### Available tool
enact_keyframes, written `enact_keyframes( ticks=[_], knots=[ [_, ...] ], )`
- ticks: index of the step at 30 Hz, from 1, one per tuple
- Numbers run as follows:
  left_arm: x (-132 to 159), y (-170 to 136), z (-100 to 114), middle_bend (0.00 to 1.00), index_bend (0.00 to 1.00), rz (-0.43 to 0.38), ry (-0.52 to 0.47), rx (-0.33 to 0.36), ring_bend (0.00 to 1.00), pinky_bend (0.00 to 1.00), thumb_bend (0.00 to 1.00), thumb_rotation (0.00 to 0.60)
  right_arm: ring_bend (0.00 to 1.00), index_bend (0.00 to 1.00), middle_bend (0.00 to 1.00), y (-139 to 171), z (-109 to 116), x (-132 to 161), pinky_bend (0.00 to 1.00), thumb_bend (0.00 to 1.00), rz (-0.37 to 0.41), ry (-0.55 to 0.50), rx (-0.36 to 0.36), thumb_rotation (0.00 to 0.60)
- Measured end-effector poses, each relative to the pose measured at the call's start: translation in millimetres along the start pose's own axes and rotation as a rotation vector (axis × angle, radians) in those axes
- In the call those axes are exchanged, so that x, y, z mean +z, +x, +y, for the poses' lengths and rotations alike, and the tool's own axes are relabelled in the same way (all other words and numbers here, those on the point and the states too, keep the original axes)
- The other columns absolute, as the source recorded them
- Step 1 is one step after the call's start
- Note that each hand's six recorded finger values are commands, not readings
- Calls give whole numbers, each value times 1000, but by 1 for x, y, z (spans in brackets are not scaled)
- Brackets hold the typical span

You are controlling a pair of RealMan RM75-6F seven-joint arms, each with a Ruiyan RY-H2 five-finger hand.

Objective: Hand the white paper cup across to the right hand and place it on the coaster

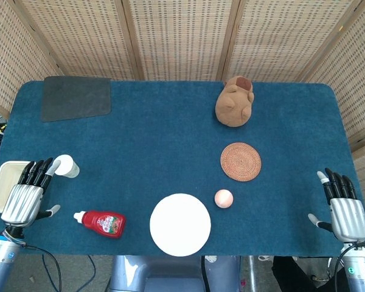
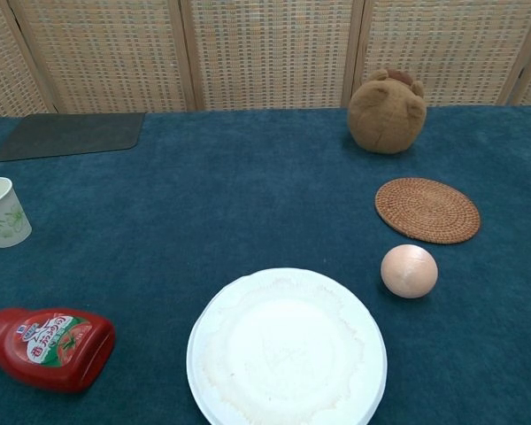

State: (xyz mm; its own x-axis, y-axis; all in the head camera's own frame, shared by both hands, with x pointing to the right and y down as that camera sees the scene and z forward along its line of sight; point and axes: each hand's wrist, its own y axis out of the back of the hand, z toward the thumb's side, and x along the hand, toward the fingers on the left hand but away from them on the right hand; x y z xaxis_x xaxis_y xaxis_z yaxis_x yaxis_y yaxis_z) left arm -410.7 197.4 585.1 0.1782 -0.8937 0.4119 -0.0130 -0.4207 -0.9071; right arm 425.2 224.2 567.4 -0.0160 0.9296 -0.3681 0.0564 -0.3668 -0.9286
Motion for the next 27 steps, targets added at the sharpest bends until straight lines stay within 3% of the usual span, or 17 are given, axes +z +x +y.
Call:
enact_keyframes(
  ticks=[17, 27],
  knots=[
    [-12, 9, 3, 0, 0, 20, -10, -22, 0, 0, 121, 600, 0, 0, 0, 1, 2, -5, 0, 16, -8, -15, -3, 600],
    [-48, 36, 0, 0, 0, 61, 52, -128, 0, 0, 120, 600, 0, 0, 0, 1, 1, -5, 0, 16, -10, -15, 1, 600]
  ],
)
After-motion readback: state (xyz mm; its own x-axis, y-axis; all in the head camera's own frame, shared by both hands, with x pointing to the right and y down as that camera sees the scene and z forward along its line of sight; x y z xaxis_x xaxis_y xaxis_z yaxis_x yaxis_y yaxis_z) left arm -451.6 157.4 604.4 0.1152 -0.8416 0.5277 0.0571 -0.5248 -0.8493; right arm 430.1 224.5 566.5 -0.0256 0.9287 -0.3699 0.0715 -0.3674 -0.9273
